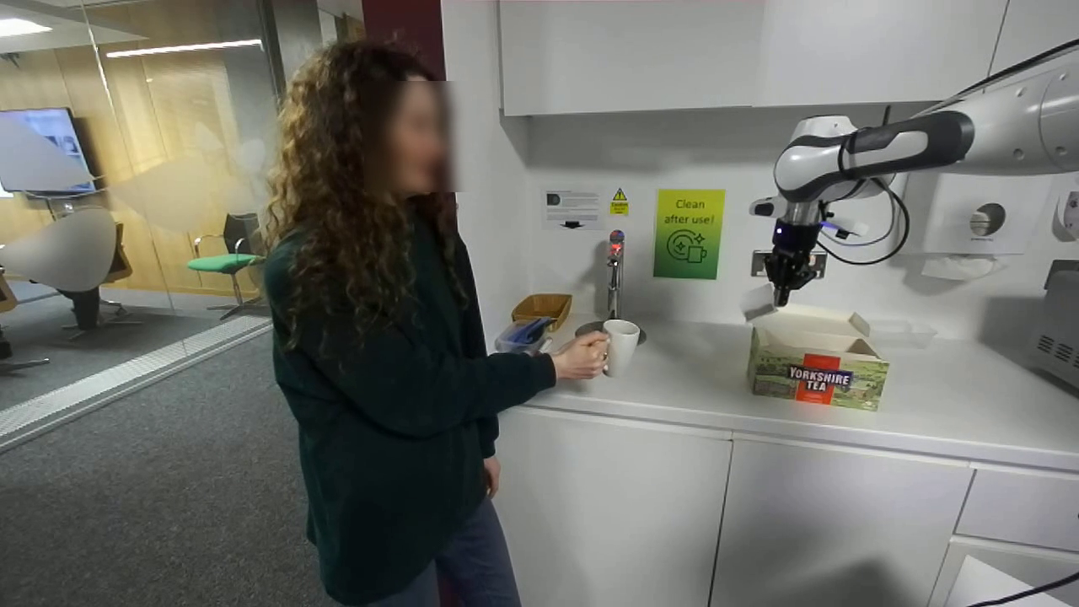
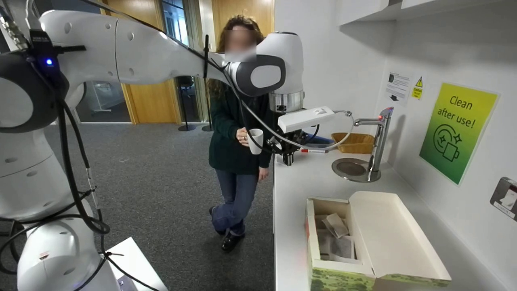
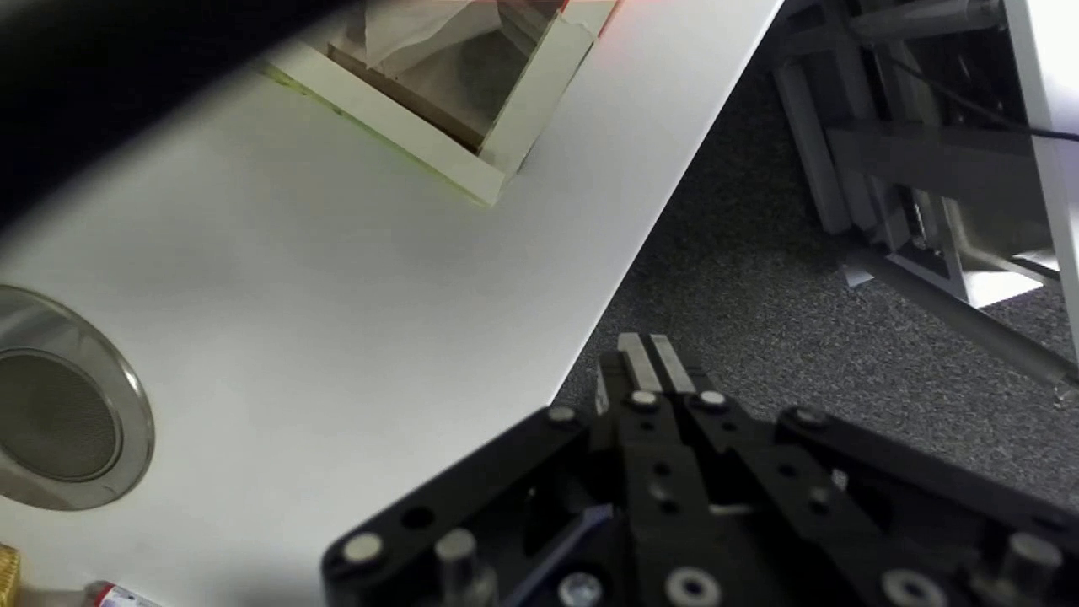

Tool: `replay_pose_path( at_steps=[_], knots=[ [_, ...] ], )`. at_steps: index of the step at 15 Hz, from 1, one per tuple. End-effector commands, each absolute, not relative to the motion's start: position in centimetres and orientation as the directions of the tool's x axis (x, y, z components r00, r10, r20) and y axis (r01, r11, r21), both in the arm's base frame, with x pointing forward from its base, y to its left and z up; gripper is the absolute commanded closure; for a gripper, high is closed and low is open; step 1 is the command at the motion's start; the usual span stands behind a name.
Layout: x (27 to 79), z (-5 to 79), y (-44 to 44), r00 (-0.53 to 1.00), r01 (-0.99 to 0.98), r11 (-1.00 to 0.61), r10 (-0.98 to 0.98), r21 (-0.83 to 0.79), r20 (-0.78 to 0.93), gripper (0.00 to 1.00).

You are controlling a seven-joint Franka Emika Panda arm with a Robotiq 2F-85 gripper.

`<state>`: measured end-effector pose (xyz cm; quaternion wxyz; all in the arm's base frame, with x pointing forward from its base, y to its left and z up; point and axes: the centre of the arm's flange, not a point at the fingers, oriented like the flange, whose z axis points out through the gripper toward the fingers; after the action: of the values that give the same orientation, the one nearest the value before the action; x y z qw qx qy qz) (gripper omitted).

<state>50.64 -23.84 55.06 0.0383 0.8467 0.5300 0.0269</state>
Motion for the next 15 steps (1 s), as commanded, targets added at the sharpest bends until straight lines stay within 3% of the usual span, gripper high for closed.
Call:
replay_pose_path(
  at_steps=[1, 15],
  knots=[
    [49.9, 56.2, -22.6, 0.416, 0.901, -0.418, 0.908, 0.111, 0.042, 1.0],
    [51.3, 56.0, -20.3, 0.463, 0.877, -0.464, 0.885, 0.124, 0.039, 1.0]
  ],
)
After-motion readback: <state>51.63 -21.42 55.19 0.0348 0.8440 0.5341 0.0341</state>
